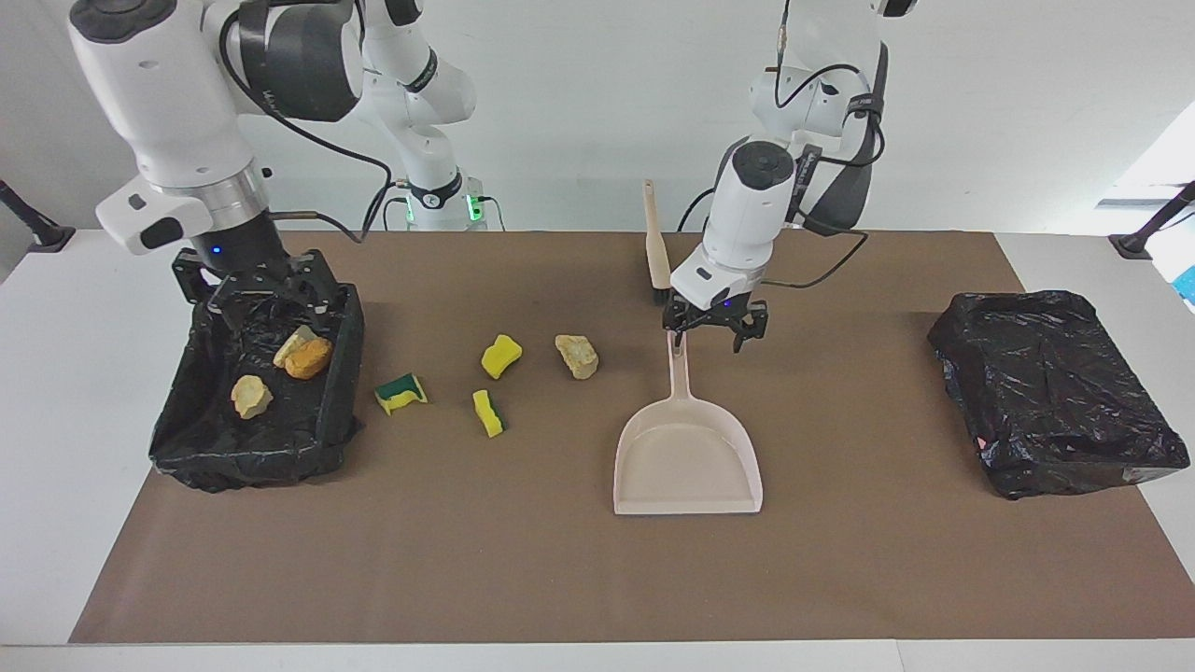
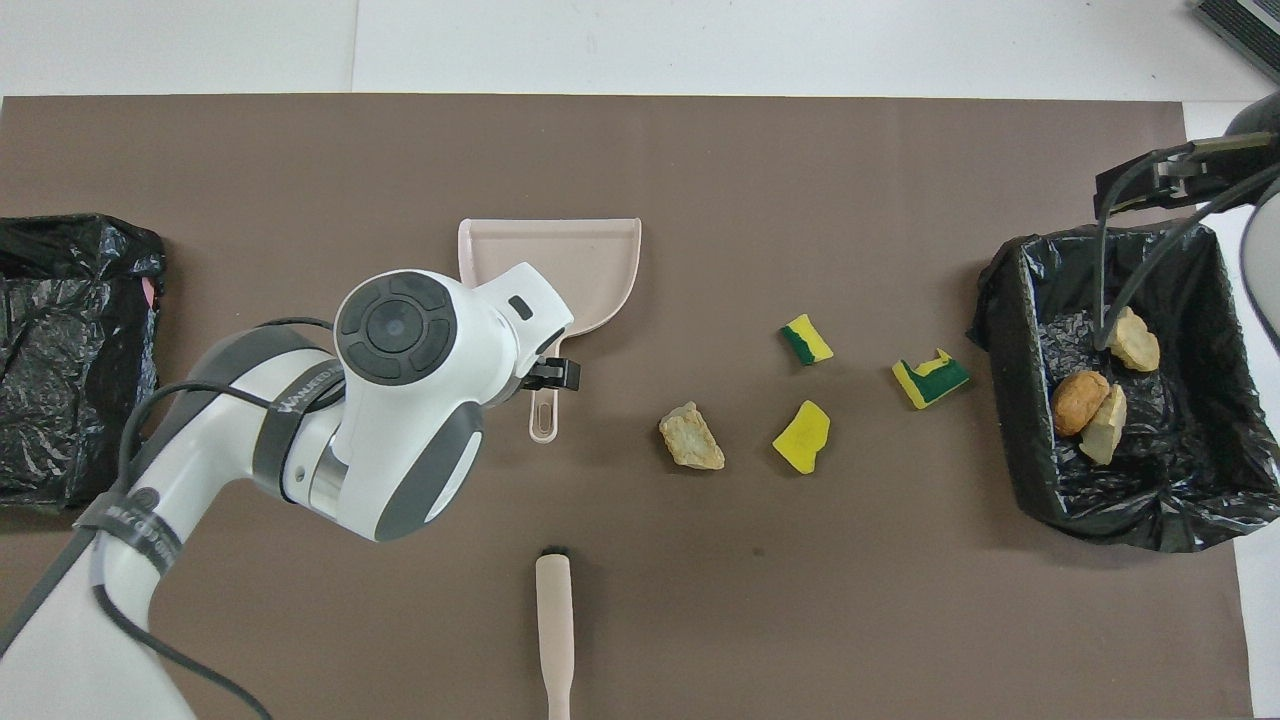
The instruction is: Sweep and dump trash in bin
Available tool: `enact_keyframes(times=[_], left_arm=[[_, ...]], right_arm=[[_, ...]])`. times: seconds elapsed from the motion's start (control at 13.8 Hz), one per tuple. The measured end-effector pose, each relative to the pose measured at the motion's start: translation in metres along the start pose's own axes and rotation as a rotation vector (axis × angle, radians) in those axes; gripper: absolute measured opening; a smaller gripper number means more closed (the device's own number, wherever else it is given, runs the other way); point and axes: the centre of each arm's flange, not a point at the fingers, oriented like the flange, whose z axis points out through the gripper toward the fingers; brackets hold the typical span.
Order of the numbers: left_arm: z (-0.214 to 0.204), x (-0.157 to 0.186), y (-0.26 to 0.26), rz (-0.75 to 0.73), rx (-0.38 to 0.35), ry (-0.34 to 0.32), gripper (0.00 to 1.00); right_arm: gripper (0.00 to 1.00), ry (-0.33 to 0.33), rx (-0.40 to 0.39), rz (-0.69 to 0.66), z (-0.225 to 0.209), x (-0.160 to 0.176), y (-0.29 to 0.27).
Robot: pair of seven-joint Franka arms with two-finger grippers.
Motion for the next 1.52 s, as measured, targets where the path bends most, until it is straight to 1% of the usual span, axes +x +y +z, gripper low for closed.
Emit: enact_keyframes(times=[0.22, 0.43, 0.65, 0.87, 0.94, 1.01, 1.23, 1.3, 1.37, 1.52], left_arm=[[0.02, 0.007, 0.001, -0.036, -0.009, 0.015, 1.0], [0.025, 0.008, 0.001, -0.044, -0.009, 0.016, 1.0], [0.036, 0.006, 0.009, -0.033, -0.009, 0.008, 1.0], [0.044, 0.007, 0.012, -0.031, -0.008, 0.002, 0.96], [0.044, 0.007, 0.012, -0.032, -0.009, 0.003, 0.88], [0.043, 0.007, 0.013, -0.031, -0.008, 0.003, 0.73], [0.041, 0.009, 0.014, -0.016, 0.005, 0.014, 0.36], [0.04, 0.01, 0.013, -0.007, 0.016, 0.021, 0.31], [0.039, 0.011, 0.012, 0.011, 0.037, 0.029, 0.31], [0.032, 0.014, 0.008, 0.059, 0.112, 0.031, 0.31]], right_arm=[[1.0, -0.041, -0.002, 0.046, 0.0, -0.023, 0.03], [1.0, -0.063, 0.016, 0.082, -0.008, -0.057, 0.051], [1.0, -0.082, 0.036, 0.085, -0.011, -0.088, 0.05], [1.0, -0.087, 0.047, 0.083, -0.013, -0.103, 0.047], [1.0, -0.088, 0.059, 0.084, -0.013, -0.104, 0.046], [1.0, -0.088, 0.069, 0.085, -0.012, -0.103, 0.045], [1.0, -0.085, 0.074, 0.076, -0.014, -0.102, 0.04], [1.0, -0.085, 0.074, 0.073, -0.014, -0.102, 0.038], [1.0, -0.085, 0.074, 0.072, -0.014, -0.102, 0.038], [1.0, -0.084, 0.074, 0.072, -0.014, -0.102, 0.038]])
